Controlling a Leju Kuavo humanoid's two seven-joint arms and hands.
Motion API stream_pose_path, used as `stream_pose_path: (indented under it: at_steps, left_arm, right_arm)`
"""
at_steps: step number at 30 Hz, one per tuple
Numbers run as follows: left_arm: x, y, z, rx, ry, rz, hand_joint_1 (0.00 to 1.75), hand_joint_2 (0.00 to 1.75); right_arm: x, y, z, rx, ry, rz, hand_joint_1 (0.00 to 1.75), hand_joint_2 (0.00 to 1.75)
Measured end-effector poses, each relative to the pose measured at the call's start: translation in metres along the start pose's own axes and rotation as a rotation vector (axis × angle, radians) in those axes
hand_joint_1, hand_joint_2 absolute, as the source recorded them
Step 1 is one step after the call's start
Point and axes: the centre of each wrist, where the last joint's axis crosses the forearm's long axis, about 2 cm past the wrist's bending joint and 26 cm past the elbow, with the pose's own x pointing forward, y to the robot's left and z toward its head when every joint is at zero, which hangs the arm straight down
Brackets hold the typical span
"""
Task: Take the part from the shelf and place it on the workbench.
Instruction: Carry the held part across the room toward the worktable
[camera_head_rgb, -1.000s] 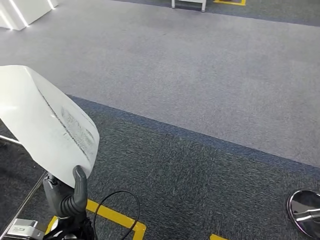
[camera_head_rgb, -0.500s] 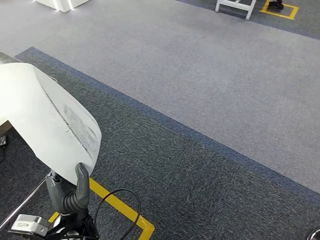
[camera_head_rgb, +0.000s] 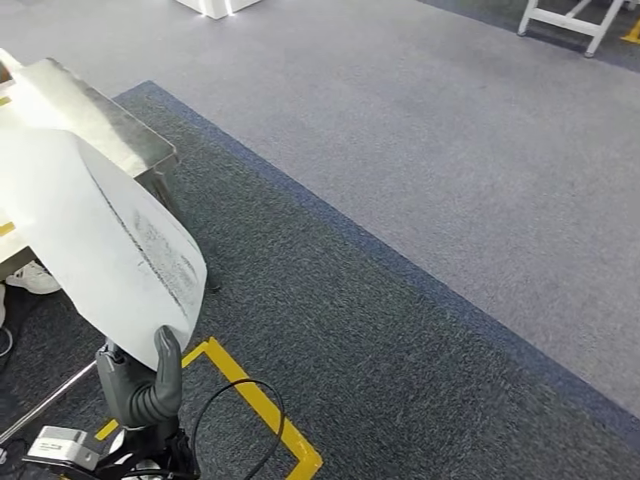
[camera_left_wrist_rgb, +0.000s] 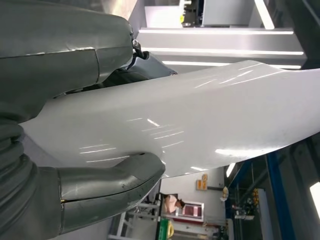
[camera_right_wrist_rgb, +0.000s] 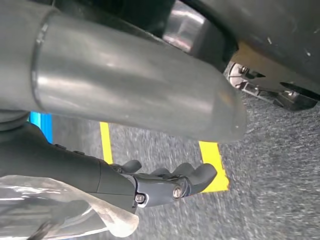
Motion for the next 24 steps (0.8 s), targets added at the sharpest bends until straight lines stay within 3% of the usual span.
stream_pose_path:
  at_steps: [24]
  left_arm:
    - [-0.0042,-0.0018,0.0005,-0.005,0.011,0.000,1.75,1.75]
  right_arm:
    - [0.0006,-0.0015,-0.0004,-0.005,-0.004,-0.005,0.00,0.00]
